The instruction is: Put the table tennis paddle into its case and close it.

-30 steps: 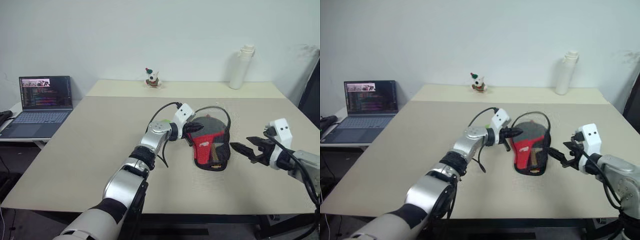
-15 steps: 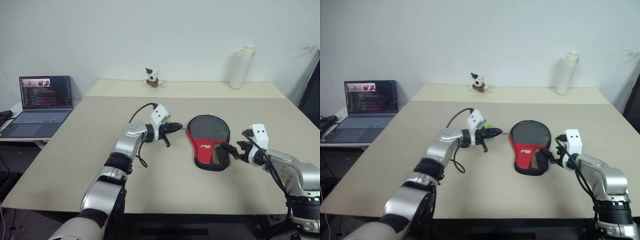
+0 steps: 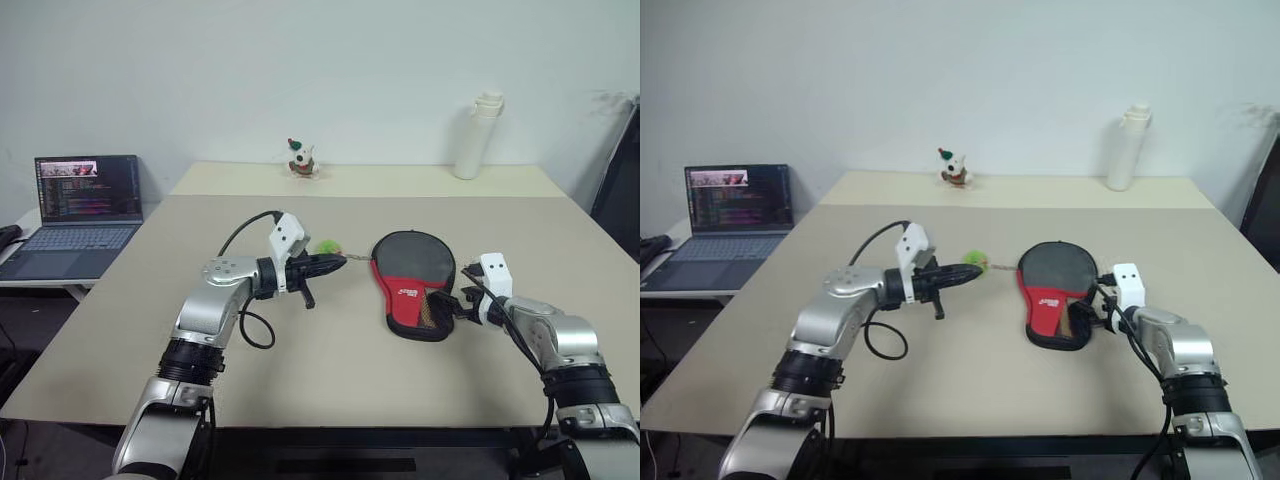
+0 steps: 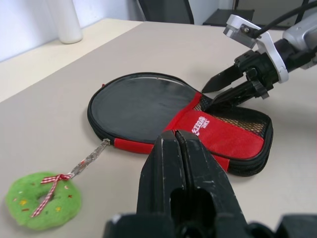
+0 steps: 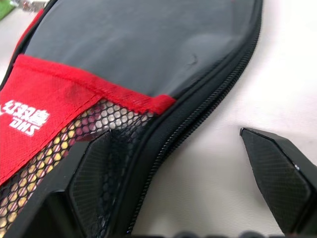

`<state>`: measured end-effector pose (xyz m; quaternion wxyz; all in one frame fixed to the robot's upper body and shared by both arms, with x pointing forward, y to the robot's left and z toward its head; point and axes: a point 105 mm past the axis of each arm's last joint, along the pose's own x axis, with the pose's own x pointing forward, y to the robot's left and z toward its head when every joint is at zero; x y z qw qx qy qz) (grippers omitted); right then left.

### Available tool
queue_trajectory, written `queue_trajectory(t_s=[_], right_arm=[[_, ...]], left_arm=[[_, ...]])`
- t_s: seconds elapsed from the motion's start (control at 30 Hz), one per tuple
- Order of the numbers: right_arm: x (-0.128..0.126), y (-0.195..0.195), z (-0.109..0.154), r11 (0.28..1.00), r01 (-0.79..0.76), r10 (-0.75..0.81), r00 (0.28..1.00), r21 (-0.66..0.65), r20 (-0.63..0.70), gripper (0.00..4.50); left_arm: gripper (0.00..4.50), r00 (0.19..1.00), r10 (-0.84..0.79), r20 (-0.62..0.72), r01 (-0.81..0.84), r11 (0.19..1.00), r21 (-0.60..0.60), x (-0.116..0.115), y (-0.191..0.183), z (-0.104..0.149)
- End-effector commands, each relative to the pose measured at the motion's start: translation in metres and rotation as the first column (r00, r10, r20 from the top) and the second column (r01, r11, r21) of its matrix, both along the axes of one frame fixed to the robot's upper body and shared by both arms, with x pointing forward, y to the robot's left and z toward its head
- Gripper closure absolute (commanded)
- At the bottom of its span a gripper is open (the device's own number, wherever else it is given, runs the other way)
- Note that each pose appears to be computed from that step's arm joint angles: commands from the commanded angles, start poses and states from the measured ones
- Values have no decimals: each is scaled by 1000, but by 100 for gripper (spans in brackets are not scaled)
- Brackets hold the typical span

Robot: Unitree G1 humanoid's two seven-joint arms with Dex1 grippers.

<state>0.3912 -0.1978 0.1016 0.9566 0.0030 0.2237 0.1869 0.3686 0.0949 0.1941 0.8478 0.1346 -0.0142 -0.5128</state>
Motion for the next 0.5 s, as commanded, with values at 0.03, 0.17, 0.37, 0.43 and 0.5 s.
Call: queue_trajectory(t_s=[0.03, 0.17, 0.37, 0.43, 0.5], right_arm=[[-8, 19, -16, 996, -89, 88, 994, -7, -72, 120], [-14, 34, -24, 990, -142, 143, 984, 16, -111, 254], [-20, 54, -24, 980, -182, 191, 973, 82, -126, 435], [-18, 63, -17, 975, -189, 202, 973, 119, -111, 450], [-18, 73, -8, 966, -204, 221, 971, 158, -97, 450]], left_arm=[[450, 999, 21, 38, -21, 1000, -2, -5, 13, 10], [450, 999, 37, 21, -38, 999, 32, -11, 30, 1], [450, 1000, 22, -22, -21, 999, 40, -27, 50, -8], [450, 998, -10, -67, 13, 999, 42, -39, 56, -14], [450, 992, -48, -115, 54, 997, 51, -52, 61, -22]])
